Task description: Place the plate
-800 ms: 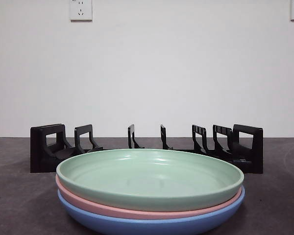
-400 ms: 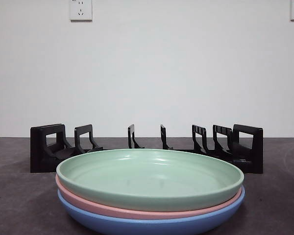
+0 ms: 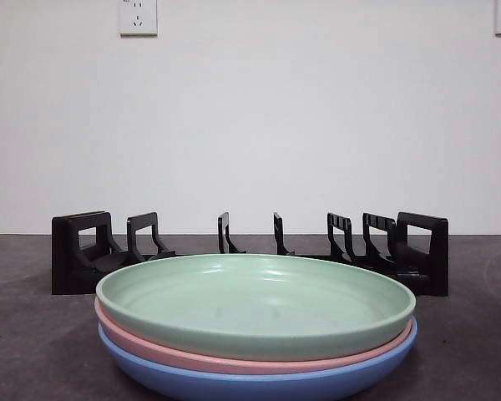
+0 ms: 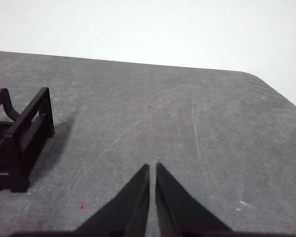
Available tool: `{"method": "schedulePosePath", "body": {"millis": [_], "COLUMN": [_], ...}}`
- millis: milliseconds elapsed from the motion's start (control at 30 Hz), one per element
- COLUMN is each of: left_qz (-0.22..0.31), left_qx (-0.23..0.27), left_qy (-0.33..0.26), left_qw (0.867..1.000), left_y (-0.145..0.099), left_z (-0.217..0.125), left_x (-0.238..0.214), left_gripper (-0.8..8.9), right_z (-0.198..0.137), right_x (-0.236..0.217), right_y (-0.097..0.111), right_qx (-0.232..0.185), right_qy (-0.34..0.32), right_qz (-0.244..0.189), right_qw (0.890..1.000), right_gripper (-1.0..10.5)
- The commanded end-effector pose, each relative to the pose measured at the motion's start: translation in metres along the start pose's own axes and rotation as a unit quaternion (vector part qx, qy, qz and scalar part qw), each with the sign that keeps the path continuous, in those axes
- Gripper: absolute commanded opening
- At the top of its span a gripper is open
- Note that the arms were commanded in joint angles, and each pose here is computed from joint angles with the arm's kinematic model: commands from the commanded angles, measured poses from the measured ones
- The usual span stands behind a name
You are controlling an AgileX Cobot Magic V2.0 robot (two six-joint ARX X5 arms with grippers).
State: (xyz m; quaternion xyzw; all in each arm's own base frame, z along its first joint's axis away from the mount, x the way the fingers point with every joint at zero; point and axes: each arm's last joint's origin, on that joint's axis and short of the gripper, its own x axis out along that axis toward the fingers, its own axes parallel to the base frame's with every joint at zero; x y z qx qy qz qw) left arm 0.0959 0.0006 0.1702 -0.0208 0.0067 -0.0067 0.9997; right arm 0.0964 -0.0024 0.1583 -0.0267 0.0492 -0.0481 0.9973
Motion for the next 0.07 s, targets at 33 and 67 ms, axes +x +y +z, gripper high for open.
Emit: {"method": "schedulePosePath", "body": {"millis": [33,67], "left_qz": [-0.001,-0.001], "left_qx": [0.0,0.0], "left_qy": [0.004,0.003], "left_qw": [1.0,1.0], "left_y": [0.0003,0.0003], "left_z": [-0.0053,-0.0053], "left_x": [0.0013,0.0013], "left_gripper": [0.07,0.07], "right_z": [-0.0002,-0.0002], "right_x": [0.0003,0.0003], "right_y": [0.0,0.0], "right_qx": [0.006,0.006], "right_qy": [-0.004,-0.004], "right_qz": [-0.001,-0.001], "right_qw": [1.0,1.0], "right_gripper": [0.2,0.2]}}
